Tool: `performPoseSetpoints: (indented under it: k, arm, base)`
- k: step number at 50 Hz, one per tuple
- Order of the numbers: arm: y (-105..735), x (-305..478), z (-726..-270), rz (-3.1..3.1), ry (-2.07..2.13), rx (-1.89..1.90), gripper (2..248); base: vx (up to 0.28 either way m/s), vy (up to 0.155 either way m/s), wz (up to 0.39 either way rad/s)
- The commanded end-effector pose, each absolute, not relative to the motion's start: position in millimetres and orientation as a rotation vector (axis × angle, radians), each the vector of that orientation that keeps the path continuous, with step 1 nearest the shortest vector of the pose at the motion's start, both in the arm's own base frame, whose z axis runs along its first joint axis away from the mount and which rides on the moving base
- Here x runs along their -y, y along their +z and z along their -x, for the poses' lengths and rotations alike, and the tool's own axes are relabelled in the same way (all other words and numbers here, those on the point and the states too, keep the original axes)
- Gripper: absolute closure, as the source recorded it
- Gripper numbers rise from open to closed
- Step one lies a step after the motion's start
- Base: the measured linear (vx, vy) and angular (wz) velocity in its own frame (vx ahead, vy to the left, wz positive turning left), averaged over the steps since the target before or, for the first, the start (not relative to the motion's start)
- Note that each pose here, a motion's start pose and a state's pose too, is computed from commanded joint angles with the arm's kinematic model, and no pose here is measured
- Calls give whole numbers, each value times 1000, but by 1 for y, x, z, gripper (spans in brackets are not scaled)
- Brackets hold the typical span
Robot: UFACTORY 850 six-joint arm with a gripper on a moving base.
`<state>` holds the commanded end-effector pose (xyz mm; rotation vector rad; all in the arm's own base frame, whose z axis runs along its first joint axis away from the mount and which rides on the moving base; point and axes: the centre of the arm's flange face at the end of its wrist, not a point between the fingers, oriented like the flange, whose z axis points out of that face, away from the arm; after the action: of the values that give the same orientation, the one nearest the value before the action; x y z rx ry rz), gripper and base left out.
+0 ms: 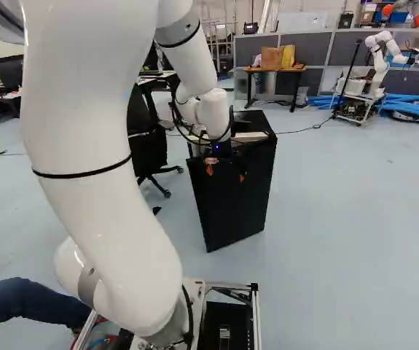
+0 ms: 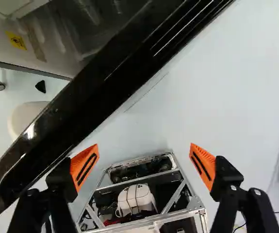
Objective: Grab a drink from the fridge
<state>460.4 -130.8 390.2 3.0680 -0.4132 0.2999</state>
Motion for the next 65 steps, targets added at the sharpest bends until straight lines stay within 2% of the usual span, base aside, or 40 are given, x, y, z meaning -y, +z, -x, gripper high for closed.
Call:
performPoseSetpoints:
  k: [65]
  arm:
    - [393, 91, -518, -3056, 514, 252, 3]
  base:
    - [0, 0, 0]
